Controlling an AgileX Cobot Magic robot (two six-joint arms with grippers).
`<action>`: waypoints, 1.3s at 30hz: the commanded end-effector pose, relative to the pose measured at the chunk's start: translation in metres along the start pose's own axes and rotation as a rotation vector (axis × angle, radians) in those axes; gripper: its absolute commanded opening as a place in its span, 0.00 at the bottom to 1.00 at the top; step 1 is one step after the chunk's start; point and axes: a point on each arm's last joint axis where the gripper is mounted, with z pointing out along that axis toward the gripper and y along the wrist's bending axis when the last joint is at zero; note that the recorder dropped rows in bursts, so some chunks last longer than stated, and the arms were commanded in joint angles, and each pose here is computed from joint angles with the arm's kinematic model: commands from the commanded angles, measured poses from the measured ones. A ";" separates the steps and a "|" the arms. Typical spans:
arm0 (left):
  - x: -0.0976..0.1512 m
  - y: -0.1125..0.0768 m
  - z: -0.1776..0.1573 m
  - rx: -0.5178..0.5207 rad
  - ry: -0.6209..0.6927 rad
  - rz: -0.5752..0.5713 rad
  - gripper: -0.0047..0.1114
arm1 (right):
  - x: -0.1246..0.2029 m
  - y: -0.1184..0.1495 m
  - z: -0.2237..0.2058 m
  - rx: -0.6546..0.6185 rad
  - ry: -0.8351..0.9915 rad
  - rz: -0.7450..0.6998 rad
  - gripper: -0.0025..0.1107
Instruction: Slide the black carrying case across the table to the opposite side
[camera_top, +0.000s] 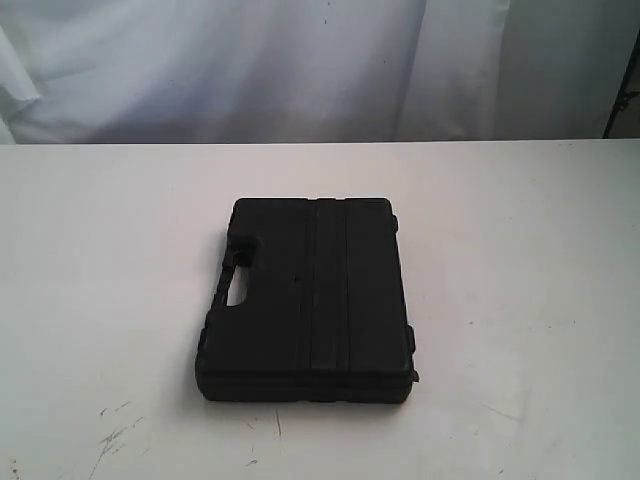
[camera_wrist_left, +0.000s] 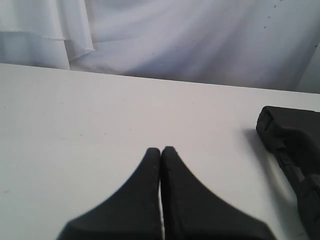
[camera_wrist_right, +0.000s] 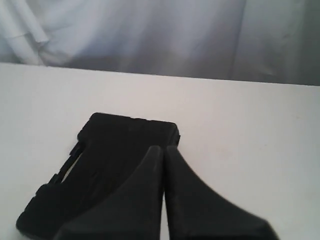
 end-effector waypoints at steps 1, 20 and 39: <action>0.001 0.000 0.000 0.005 -0.005 -0.005 0.04 | 0.030 -0.022 -0.013 0.107 -0.129 0.096 0.02; 0.001 0.000 0.000 0.005 -0.005 -0.004 0.04 | 0.136 -0.041 -0.056 0.366 -0.426 0.015 0.02; 0.001 0.000 0.000 0.005 -0.005 -0.001 0.04 | 0.165 -0.042 -0.043 0.314 -0.333 -0.035 0.02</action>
